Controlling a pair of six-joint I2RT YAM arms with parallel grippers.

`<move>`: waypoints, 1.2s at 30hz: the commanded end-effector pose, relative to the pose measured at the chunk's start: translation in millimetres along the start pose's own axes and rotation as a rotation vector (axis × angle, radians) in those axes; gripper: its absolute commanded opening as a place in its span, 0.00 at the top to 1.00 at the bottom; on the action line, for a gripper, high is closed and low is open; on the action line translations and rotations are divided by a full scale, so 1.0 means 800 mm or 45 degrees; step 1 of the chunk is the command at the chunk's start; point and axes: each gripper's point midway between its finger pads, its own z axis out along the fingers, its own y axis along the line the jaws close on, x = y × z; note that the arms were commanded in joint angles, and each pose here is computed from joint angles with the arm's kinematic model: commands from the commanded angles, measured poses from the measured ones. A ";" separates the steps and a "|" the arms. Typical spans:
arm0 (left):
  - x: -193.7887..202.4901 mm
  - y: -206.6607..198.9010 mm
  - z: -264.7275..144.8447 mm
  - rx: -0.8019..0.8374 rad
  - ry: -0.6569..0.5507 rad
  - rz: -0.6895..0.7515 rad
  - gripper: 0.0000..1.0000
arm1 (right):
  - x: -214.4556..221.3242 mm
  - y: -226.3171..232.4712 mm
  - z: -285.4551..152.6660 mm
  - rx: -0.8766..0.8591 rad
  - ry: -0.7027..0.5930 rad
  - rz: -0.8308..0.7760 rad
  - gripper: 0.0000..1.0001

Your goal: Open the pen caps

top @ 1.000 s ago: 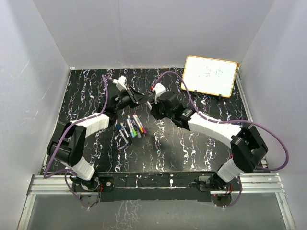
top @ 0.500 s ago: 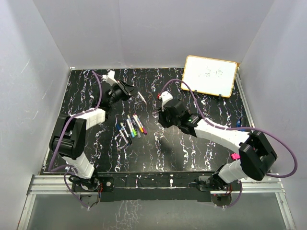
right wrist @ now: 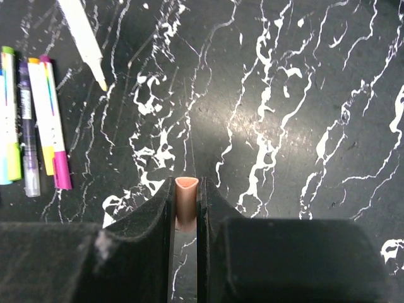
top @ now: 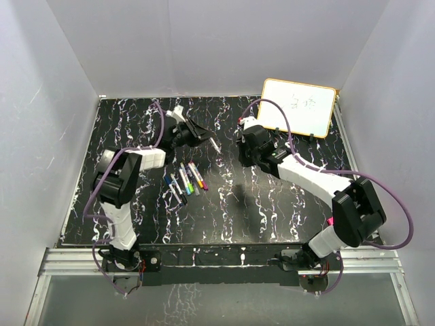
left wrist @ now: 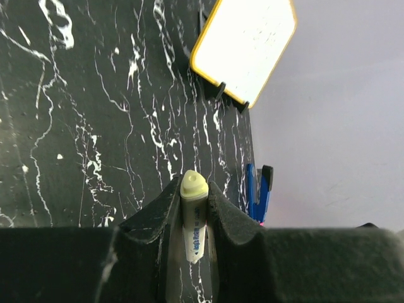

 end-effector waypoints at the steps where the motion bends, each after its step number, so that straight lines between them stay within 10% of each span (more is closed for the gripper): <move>1: 0.009 -0.019 0.021 0.052 0.040 -0.003 1.00 | -0.006 -0.011 0.004 0.034 0.018 0.019 1.00; 24: 0.073 0.043 0.103 0.005 0.176 -0.154 0.99 | 0.042 -0.038 0.027 0.048 0.161 0.039 1.00; 29: 0.077 0.045 0.103 -0.003 0.197 -0.163 0.76 | 0.048 -0.036 0.034 0.036 0.184 0.031 1.00; 36: 0.082 0.045 0.099 -0.009 0.225 -0.169 0.68 | 0.056 -0.034 0.043 0.024 0.211 0.028 1.00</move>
